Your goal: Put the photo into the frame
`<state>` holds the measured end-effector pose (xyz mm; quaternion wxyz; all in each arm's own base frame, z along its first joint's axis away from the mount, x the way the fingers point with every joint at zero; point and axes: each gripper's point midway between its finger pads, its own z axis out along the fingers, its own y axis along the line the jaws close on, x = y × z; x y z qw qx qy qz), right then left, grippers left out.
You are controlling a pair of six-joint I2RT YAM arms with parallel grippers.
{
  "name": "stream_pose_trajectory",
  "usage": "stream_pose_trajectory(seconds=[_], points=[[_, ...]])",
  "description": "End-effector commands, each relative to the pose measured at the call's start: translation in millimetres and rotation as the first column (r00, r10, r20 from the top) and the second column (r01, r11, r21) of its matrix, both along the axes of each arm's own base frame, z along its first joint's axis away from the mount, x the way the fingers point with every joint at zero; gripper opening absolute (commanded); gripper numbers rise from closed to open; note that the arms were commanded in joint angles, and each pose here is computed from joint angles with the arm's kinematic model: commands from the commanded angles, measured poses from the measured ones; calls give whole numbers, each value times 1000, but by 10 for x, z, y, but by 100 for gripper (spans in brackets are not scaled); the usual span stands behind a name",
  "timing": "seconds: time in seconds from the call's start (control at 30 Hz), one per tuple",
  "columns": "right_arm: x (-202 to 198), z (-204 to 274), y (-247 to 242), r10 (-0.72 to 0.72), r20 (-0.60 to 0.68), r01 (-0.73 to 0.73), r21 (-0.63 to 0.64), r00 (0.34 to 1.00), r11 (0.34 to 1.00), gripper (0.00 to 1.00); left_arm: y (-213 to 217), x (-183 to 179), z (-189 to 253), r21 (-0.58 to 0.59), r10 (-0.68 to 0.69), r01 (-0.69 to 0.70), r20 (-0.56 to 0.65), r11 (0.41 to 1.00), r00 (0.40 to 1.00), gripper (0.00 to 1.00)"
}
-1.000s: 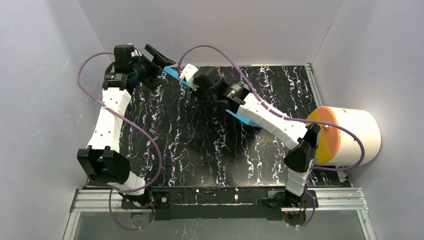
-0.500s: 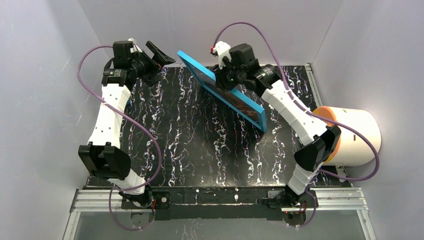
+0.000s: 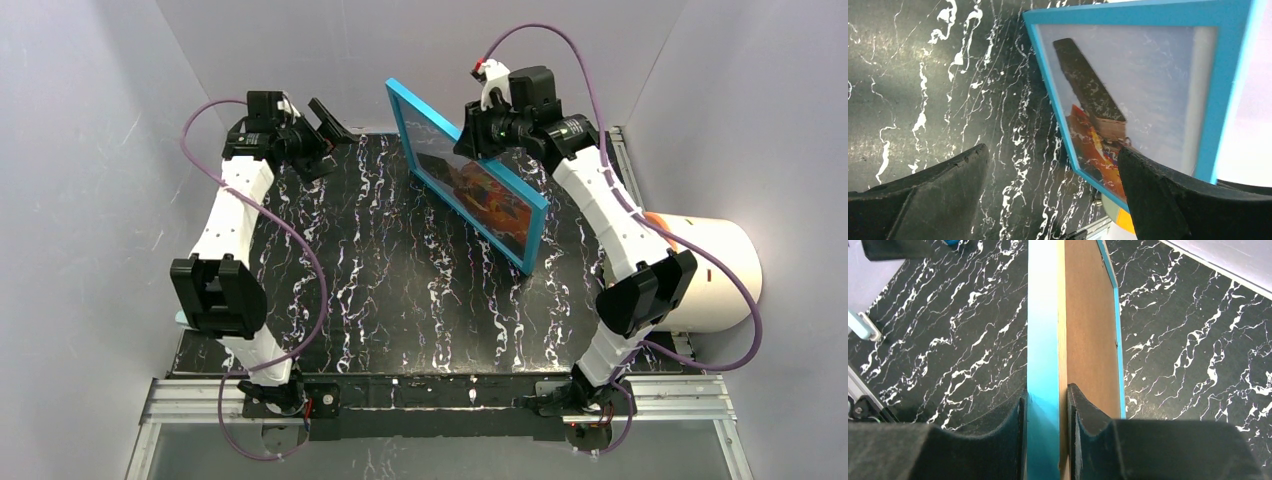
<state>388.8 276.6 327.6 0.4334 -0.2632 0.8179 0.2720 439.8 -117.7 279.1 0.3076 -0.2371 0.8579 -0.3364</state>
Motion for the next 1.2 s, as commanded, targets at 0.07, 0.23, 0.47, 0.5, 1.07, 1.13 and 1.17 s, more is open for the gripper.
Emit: stream_pose_trajectory(seconds=[0.07, 0.23, 0.47, 0.5, 1.07, 1.13, 1.17], points=[[77, 244, -159, -74, -51, 79, 107, 996, 991, 1, -1, -3, -340, 10, -41, 42, -69, 999, 997, 98], [322, 300, -395, -118, -89, 131, 154, 989, 979, 1, -10, 2, -475, 9, -45, 46, -92, 999, 995, 98], [452, 33, -644, -119, -247, 179, 239, 962, 954, 1, -15, 18, -611, 12, -60, 62, -116, 998, 991, 98], [451, -4, -669, -114, -263, 183, 254, 958, 950, 1, -16, 17, -637, 13, -63, 65, -121, 998, 991, 99], [230, -716, -741, 88, -478, 185, 494, 874, 850, 1, 355, 56, -1630, 237, 46, 16, -252, 971, 967, 98], [212, -839, -716, 114, -504, 189, 511, 856, 838, 1, 398, 0, -1773, 260, 49, 22, -265, 965, 963, 98], [204, -909, -701, 126, -512, 188, 519, 850, 834, 1, 424, -15, -1834, 278, 50, 29, -270, 960, 962, 98]])
